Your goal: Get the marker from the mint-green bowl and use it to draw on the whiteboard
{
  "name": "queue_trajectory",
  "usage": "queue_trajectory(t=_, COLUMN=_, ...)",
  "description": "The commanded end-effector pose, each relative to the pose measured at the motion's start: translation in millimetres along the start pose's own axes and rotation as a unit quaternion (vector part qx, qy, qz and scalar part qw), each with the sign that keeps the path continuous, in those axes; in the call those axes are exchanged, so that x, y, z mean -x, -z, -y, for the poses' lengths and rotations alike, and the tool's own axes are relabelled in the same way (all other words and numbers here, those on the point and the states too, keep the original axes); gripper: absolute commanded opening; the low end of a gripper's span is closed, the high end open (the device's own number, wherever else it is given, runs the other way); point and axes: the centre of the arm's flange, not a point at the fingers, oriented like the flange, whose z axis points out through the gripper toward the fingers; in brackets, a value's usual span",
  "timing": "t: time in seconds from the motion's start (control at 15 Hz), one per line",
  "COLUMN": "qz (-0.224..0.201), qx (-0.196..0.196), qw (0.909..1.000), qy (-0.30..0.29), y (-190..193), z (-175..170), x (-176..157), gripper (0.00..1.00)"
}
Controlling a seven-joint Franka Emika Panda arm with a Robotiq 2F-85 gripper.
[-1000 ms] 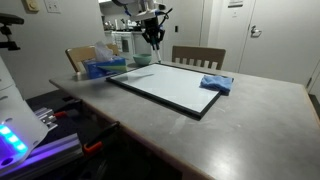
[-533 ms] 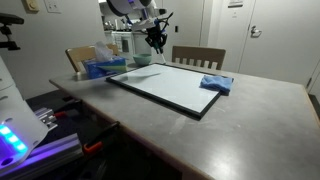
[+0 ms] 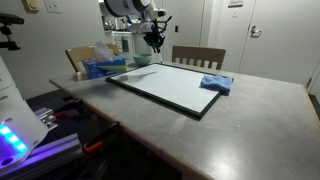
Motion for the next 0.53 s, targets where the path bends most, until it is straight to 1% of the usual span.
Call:
queue_trajectory(t=0.0, qz=-0.007, qx=-0.027, qw=0.9996, qy=-0.006, y=3, z=-4, x=11, gripper=0.05)
queue_trajectory(t=0.2, qz=-0.010, qx=-0.031, qw=0.9994, qy=-0.010, y=1, z=-2, x=12, gripper=0.05)
queue_trajectory(t=0.47, qz=-0.001, qx=-0.032, qw=0.9993, qy=-0.017, y=-7, z=-4, x=14, gripper=0.05)
